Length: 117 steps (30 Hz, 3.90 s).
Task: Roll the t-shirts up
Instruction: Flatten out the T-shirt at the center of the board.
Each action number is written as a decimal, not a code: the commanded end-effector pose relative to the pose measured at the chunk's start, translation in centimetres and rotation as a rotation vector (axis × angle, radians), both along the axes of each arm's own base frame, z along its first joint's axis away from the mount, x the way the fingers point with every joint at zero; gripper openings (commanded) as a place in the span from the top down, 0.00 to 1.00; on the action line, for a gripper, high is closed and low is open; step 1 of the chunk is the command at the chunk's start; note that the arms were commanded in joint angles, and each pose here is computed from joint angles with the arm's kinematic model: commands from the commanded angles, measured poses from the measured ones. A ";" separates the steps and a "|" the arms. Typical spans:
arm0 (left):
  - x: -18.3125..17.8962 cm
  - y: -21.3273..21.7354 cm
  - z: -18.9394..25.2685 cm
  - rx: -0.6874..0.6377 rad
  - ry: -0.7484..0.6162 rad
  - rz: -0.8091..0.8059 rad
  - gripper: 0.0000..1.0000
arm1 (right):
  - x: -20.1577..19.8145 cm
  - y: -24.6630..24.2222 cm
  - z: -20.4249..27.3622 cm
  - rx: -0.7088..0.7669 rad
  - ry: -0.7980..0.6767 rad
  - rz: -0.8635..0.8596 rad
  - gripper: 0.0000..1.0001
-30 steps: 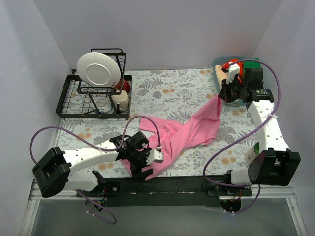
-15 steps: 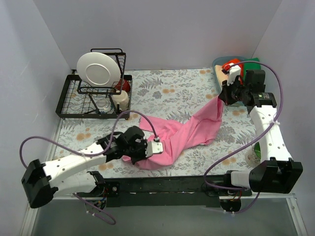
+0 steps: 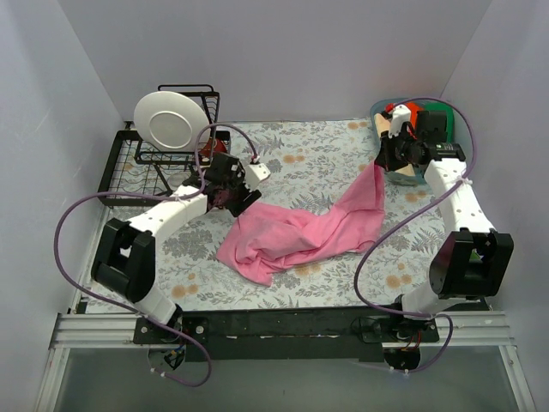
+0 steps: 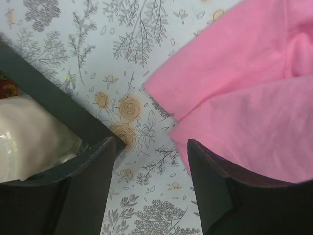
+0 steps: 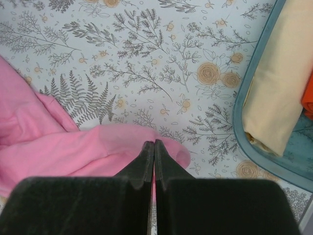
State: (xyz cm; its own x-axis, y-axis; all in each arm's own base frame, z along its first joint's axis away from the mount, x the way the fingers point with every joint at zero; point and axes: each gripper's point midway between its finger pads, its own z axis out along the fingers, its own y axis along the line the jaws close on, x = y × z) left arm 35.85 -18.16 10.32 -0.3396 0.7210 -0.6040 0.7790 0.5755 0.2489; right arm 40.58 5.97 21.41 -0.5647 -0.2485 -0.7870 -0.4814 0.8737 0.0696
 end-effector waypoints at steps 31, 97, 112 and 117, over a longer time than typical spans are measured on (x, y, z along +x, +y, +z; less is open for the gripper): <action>-14.2 -1.1 -4.5 -0.261 0.624 0.201 0.47 | -2.5 0.2 3.2 0.014 -0.091 -0.009 0.99; -15.3 1.8 11.1 -0.389 0.086 -0.209 1.00 | -8.6 -2.7 12.2 -0.120 -0.479 -0.074 0.99; -9.6 1.7 6.7 -0.479 0.356 0.328 0.40 | -1.3 -2.7 -0.2 -0.089 -0.090 -0.052 0.99; -11.2 2.9 4.1 -0.462 0.441 0.482 0.36 | -1.6 -2.4 -0.8 -0.076 -0.065 -0.040 0.99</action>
State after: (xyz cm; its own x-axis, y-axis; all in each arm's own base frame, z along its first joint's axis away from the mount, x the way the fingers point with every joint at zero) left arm 26.00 -15.97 16.25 -0.7138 0.2580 -0.6512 0.5531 0.7780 -0.2981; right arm 38.22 3.13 18.34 -0.5692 -0.3021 -0.7647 -0.4349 0.8999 -0.0319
